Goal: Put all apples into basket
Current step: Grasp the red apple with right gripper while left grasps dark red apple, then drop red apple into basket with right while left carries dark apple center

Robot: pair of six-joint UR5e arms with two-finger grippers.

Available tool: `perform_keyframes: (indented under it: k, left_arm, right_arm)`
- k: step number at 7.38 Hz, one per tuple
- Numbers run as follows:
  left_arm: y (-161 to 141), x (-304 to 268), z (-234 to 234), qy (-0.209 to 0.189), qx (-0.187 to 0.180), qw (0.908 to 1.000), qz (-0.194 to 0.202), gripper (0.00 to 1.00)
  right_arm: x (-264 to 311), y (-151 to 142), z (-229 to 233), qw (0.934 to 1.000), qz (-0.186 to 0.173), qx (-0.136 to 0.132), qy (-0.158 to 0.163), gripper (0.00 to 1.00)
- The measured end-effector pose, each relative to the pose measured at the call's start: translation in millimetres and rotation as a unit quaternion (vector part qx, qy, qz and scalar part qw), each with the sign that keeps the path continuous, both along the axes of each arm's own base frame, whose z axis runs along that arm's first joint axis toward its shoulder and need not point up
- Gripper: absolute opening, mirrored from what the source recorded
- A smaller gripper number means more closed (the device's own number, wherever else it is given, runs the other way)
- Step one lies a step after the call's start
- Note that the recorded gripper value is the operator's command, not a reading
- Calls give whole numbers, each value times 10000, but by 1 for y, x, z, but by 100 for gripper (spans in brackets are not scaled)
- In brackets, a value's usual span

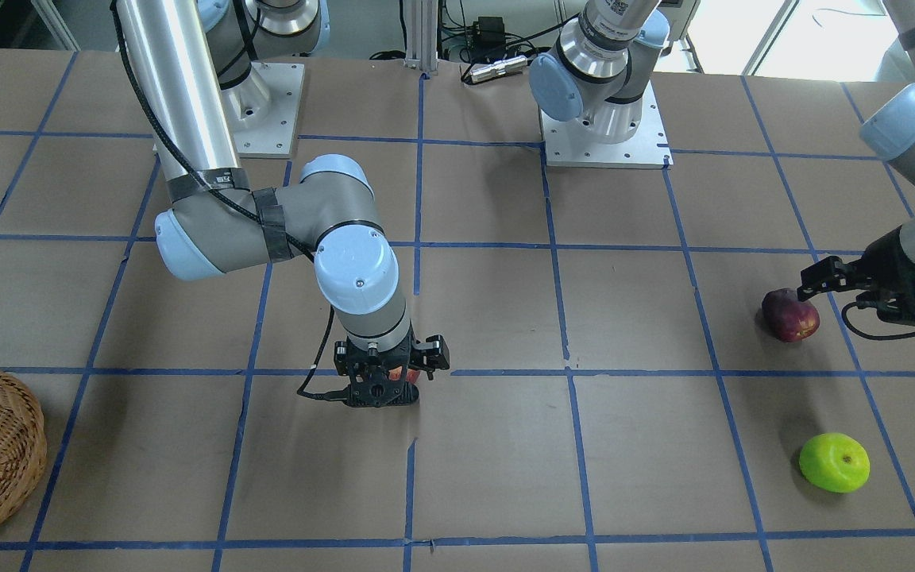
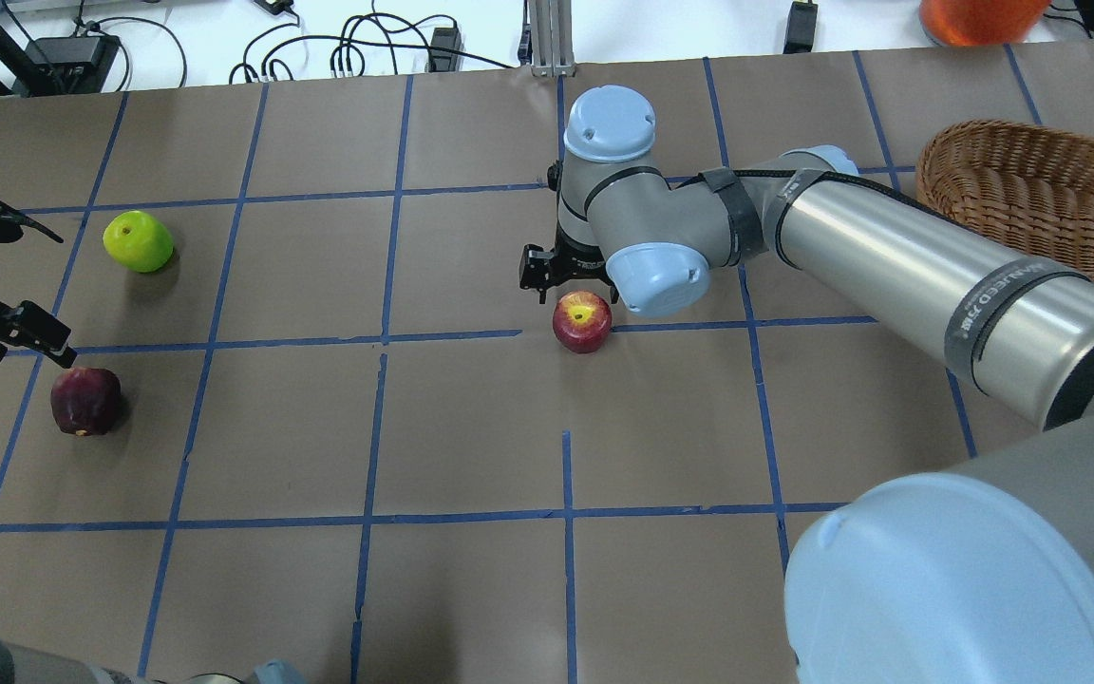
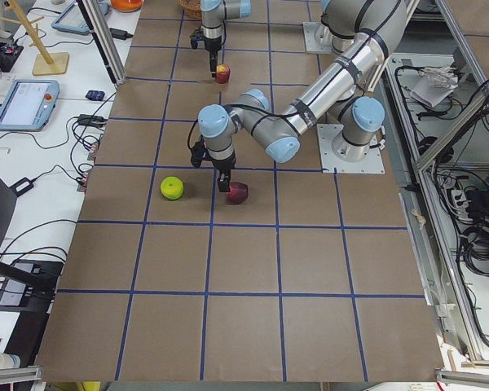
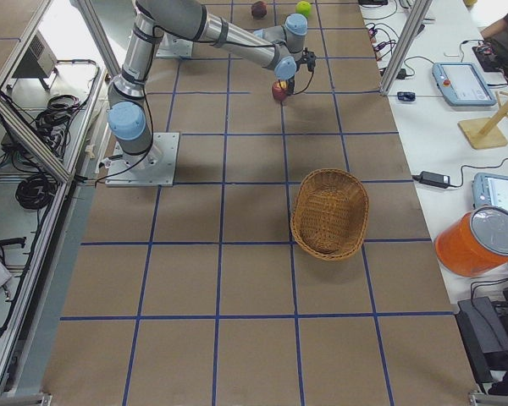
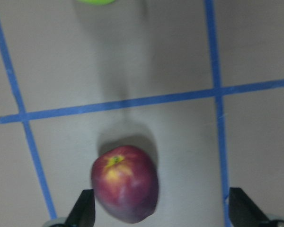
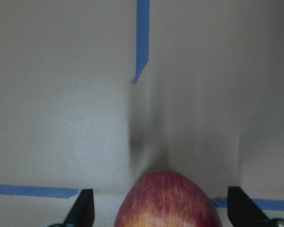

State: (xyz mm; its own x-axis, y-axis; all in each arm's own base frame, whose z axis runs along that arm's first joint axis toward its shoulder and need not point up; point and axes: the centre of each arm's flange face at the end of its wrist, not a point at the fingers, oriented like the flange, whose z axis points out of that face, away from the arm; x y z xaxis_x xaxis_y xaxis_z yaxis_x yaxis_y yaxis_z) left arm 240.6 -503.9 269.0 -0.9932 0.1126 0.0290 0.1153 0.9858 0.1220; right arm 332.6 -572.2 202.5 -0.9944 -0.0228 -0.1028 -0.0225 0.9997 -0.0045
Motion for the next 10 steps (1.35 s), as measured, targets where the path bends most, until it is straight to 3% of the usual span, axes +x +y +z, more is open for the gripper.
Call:
perform_keyframes:
  k: [3,4,5,6,7,8,10]
  left_arm:
    - [10,-1,-66,189,289,9994,-9,100]
    - [10,0,-81,232,347,9991,-8,100]
    - [7,2,-93,220,358,9991,-19,87]
    - [5,3,-99,184,364,9992,-39,53]
    - [4,3,-100,148,350,9993,-51,31]
    - [4,1,-96,118,321,9994,-58,22]
    - [-1,-7,-82,78,262,9996,-103,20]
  right_arm:
    - [0,18,-16,9999,77,104,59,20]
    - [-1,21,-15,9999,81,115,68,15]
    - [-5,20,5,10000,85,12,29,9]
    - [-17,21,36,9998,196,-74,23,7]
    - [-54,15,70,9990,414,-124,138,4]
    - [-123,-5,95,9979,548,-185,301,3]
    - [-328,-47,114,9939,875,-373,553,3]
